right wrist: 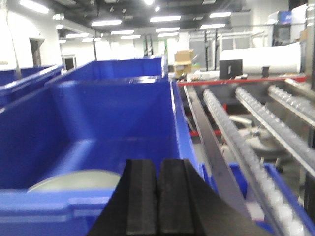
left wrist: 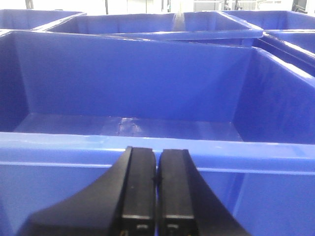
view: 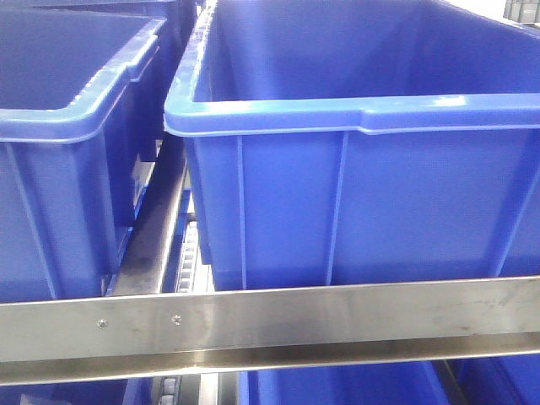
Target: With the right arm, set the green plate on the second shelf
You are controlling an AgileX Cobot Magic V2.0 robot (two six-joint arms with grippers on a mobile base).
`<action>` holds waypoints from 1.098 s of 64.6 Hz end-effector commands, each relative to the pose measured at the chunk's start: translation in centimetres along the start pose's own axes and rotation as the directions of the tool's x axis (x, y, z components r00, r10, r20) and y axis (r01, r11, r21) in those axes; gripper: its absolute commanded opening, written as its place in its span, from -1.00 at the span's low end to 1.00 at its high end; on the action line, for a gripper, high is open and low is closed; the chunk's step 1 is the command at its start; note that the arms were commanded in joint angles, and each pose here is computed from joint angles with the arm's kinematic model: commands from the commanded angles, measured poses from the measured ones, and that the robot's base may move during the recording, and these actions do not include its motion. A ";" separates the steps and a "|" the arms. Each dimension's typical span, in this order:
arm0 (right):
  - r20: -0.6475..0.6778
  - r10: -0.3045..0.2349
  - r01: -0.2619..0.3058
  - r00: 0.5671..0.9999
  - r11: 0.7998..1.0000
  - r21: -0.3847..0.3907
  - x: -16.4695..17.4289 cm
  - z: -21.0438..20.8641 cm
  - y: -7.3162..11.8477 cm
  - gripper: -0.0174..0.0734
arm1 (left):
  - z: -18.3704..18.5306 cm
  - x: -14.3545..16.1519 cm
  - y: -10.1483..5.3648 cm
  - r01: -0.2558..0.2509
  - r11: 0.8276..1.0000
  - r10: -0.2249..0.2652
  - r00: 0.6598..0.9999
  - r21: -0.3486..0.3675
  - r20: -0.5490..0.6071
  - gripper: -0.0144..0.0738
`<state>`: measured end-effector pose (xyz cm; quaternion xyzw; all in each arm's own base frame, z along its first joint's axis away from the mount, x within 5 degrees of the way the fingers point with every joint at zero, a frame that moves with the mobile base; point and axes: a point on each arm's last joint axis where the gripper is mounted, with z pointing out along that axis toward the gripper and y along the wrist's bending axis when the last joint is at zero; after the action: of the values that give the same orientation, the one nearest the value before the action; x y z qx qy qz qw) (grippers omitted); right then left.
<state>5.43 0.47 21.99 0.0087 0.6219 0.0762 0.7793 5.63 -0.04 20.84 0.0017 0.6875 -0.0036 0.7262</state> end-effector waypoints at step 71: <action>0.093 -0.087 0.087 0.992 0.996 0.004 -1.2 -0.2 0.1 -0.51 | 0.0 0.4 0.0 0.005 1.000 -0.005 0.998 0.000 0.066 -0.38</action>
<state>5.52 0.45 21.35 -0.0142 0.6450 0.0452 0.7627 5.63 -0.04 20.84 0.0017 0.6875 -0.0036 0.7262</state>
